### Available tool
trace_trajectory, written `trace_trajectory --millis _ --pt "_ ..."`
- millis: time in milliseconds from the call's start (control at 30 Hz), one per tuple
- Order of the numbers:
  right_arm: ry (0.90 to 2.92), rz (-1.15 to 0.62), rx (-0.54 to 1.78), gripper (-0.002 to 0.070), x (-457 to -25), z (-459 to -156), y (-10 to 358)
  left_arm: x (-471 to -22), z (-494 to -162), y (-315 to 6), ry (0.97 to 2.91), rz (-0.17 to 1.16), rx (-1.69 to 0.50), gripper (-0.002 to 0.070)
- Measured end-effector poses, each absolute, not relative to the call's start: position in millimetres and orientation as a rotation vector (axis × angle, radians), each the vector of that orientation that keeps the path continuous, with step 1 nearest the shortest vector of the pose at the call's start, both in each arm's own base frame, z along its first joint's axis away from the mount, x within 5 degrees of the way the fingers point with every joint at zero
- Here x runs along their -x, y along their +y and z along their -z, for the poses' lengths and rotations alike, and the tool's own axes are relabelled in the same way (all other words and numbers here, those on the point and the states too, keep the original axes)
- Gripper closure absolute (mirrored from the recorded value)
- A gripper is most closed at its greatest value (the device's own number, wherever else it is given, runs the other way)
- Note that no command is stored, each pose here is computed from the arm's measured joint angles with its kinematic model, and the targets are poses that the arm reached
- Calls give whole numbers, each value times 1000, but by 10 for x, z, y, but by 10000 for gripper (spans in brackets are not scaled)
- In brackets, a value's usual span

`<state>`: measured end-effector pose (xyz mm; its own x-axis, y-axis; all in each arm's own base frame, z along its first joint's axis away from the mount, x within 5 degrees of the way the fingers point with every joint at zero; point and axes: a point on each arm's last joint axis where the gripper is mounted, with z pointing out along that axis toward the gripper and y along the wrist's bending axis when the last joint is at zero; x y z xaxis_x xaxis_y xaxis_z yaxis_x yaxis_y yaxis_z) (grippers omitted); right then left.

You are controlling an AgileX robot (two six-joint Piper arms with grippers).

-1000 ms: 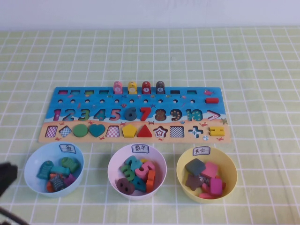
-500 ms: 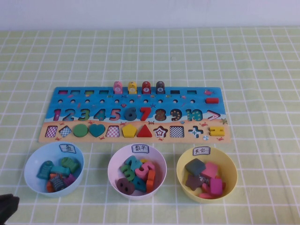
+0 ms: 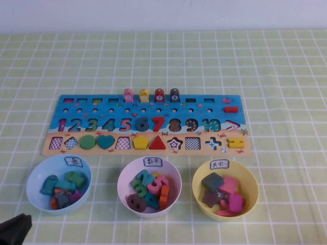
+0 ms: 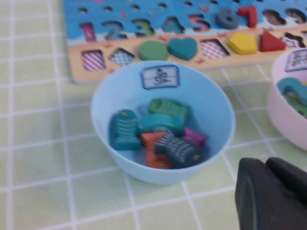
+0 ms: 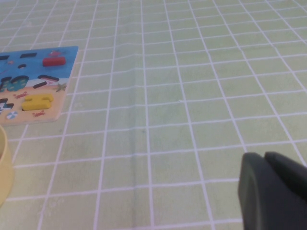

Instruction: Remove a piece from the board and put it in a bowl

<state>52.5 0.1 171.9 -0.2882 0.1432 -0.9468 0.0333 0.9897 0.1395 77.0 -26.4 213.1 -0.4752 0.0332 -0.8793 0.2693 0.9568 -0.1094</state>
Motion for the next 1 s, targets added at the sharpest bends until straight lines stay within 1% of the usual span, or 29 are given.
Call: trace_trajectory --millis 167,367,567,700,867,1000 --pt "1862 -107 -128 694 -525 -1719 1 -656 -1953 -184 1902 172 -235 677" --pt "1862 -107 -128 694 -525 -1719 1 -551 -1815 -117 1770 148 -158 677" --pt "1862 -107 -128 694 -525 -1719 1 -540 -1794 -90 1779 114 -151 677" --pt "1862 -107 -128 694 -525 -1719 1 -524 -1731 -85 1850 105 -160 677" --pt "1862 -107 -128 694 -525 -1719 1 -521 -1720 -85 1850 32 -259 677" --pt "1862 -107 -128 694 -525 -1719 1 -521 -1720 -85 1847 17 -278 677"
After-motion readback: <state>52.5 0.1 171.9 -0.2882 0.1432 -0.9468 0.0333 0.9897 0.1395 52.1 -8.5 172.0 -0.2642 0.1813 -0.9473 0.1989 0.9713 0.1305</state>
